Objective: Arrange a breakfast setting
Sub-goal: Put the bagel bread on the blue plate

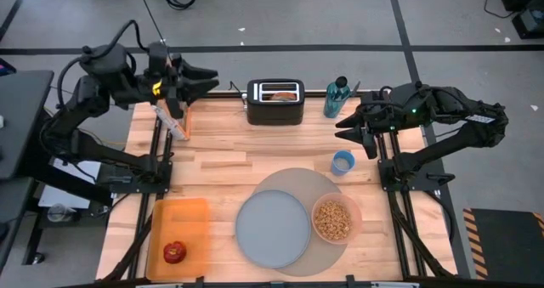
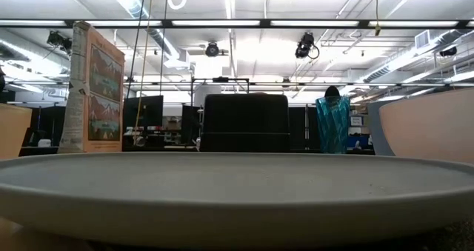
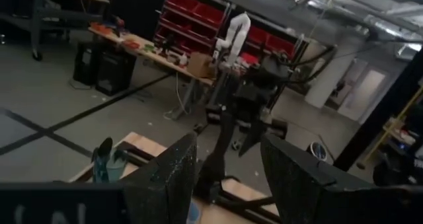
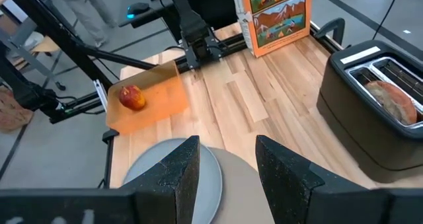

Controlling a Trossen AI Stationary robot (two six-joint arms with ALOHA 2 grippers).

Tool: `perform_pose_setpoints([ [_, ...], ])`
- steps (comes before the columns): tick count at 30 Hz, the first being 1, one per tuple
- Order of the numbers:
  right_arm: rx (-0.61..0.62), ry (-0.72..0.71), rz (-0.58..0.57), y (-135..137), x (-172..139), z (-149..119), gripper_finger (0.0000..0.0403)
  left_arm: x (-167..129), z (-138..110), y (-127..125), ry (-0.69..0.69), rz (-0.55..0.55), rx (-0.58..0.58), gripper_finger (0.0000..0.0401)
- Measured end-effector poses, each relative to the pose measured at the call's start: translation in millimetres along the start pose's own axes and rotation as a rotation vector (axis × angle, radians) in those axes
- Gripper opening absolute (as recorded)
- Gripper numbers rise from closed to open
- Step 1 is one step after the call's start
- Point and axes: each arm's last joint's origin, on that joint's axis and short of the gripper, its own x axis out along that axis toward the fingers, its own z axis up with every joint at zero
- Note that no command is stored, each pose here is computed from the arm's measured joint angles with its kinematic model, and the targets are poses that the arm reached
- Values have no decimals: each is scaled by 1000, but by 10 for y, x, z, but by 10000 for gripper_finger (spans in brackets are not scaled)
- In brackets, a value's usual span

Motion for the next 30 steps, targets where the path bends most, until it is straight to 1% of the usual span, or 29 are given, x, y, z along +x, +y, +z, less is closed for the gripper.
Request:
perform_pose_setpoints([
  [4,-3,5,12,3,0,-1,155,2,6,-4,-7,-3,-13,176],
  [9,-29,9,21,7,3,-3,155,0,-56,6,52,18,-10,176],
  [14,-48,4,17,-7,9,8,155,0,-37,1,29,22,-10,176],
  [19,-33,9,32,-42,22,27,155,-1,-50,-31,36,5,-8,176],
  [24,-17,9,43,-67,57,54,155,-4,-65,-64,37,4,24,176],
  [30,-16,9,47,-64,77,62,155,-4,-72,-62,45,6,19,176],
])
